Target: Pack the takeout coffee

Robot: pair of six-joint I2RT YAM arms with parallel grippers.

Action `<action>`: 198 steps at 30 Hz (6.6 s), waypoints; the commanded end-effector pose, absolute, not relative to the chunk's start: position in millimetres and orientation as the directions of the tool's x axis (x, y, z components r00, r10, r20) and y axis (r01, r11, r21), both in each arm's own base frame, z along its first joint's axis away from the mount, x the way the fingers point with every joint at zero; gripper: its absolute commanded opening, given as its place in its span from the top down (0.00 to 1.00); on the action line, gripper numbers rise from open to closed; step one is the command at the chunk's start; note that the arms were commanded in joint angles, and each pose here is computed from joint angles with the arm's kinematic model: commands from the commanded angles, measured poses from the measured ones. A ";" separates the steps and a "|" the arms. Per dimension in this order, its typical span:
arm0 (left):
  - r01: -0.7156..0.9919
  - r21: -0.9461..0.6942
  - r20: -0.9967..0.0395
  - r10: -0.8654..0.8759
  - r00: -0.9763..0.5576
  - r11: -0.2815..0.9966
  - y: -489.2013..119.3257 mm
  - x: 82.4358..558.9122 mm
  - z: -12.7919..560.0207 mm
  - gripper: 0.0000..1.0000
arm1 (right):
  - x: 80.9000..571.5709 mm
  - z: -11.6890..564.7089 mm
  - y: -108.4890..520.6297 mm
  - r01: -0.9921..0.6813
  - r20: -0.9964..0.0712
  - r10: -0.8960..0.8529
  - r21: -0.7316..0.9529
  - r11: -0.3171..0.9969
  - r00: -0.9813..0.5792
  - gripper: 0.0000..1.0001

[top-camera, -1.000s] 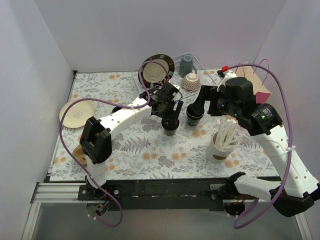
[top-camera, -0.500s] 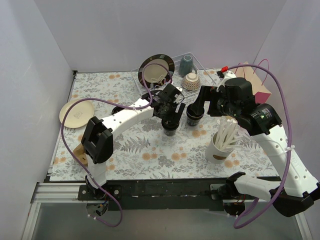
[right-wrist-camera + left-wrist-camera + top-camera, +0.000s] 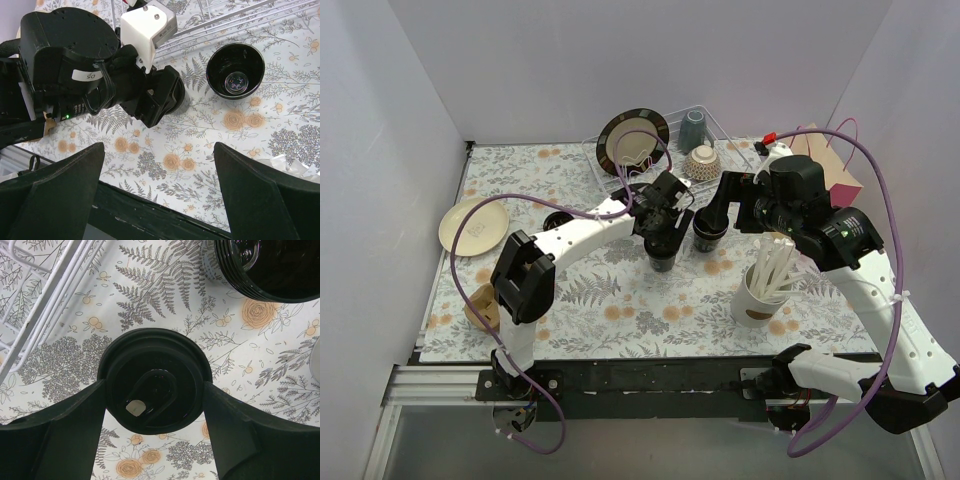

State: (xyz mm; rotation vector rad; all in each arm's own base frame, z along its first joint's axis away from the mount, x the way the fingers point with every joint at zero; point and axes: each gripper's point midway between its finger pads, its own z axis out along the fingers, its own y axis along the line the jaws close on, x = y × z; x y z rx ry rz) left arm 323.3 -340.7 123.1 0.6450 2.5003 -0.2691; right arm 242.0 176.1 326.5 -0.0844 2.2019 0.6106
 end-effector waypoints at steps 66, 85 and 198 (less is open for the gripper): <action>-0.050 -0.315 -0.733 -0.276 -0.622 0.948 -168.4 310.9 306.8 0.02 | 257.2 355.1 166.5 -0.151 -0.737 0.469 0.600 0.786 -0.487 0.01; 0.420 -0.565 -0.713 -0.165 -0.681 0.710 -239.2 237.2 353.5 0.02 | 331.7 345.5 65.7 0.157 -0.727 0.084 -0.033 0.987 -0.682 0.08; -0.108 -0.294 -0.705 -0.291 -0.647 0.950 -171.0 239.4 341.4 0.06 | 193.4 343.6 273.2 -0.882 -0.791 -0.542 -0.438 0.175 0.285 0.99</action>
